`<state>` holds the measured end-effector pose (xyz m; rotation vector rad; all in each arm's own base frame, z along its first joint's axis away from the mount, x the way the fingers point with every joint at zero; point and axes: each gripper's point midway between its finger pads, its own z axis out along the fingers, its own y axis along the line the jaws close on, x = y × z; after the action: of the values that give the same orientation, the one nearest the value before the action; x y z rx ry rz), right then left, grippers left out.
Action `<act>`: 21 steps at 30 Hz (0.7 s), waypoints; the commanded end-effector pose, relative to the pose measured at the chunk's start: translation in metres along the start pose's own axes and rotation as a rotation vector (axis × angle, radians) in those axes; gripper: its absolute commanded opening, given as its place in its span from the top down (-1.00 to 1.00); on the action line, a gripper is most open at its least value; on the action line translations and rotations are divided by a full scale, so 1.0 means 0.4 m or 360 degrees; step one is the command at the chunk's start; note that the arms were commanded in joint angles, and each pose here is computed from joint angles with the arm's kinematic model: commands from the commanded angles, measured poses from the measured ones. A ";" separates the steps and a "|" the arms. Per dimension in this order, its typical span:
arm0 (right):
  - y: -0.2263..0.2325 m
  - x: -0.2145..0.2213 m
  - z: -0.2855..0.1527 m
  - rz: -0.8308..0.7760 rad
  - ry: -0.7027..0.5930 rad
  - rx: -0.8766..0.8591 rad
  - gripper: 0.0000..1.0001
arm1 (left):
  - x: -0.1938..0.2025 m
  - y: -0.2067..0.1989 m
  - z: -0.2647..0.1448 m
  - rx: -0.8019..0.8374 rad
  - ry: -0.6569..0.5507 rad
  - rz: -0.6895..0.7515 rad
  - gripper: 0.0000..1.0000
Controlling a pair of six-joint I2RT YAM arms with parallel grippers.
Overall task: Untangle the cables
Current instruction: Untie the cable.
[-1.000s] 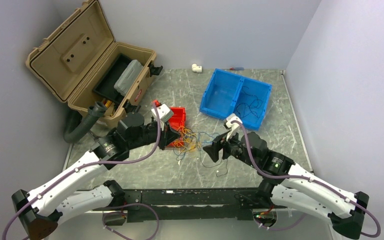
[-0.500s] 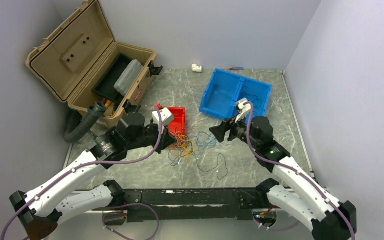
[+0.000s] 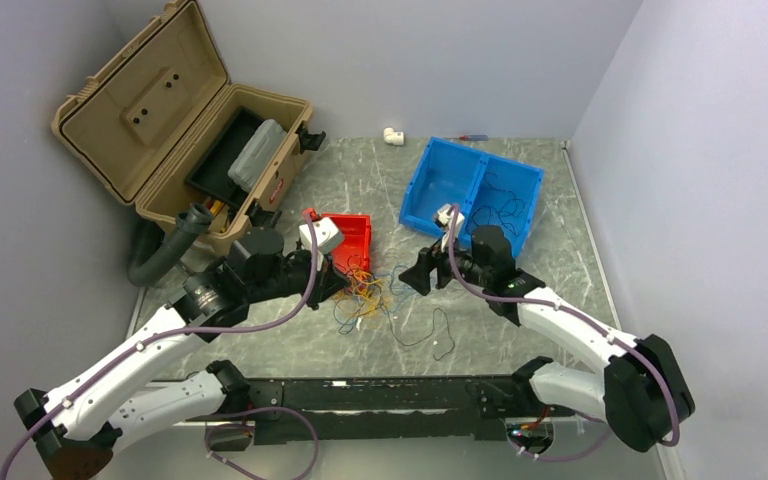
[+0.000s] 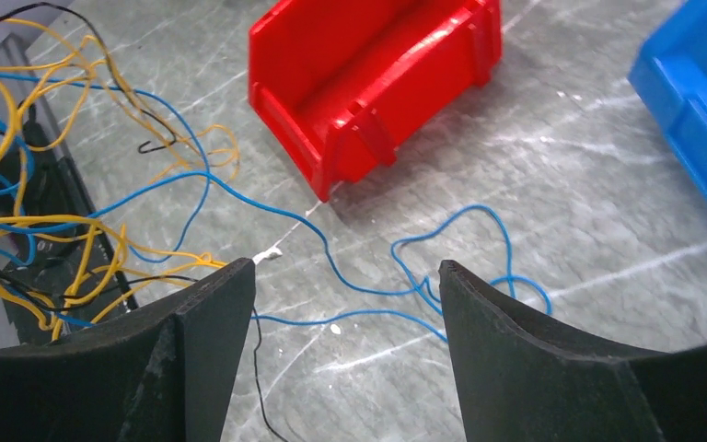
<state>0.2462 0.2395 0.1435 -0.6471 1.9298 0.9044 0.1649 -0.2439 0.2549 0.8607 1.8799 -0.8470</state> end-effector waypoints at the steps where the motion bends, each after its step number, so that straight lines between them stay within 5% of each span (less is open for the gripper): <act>1: 0.060 -0.097 0.025 -0.0253 -0.0150 -0.0224 -0.48 | -0.013 0.002 0.001 -0.0003 -0.0032 0.0019 0.95; 11: 0.088 -0.036 0.127 -0.0340 -0.0013 -0.0321 -0.41 | -0.013 0.004 0.004 -0.0007 -0.0023 0.0027 0.97; 14: 0.103 -0.030 0.144 -0.0329 -0.0009 -0.0373 0.07 | -0.016 0.007 0.002 -0.0016 -0.0032 0.0029 0.97; 16: 0.110 -0.047 0.144 -0.0304 -0.0043 -0.0380 0.97 | -0.016 0.008 0.001 -0.0022 -0.0033 0.0029 0.98; 21: 0.077 -0.183 0.076 -0.0249 -0.0285 -0.0074 1.00 | 0.001 0.006 0.002 -0.0019 -0.0014 -0.0011 0.96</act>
<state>0.2432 0.2964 0.1245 -0.8909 1.8690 0.9847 0.1660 -0.2440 0.2533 0.8594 1.8867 -0.8415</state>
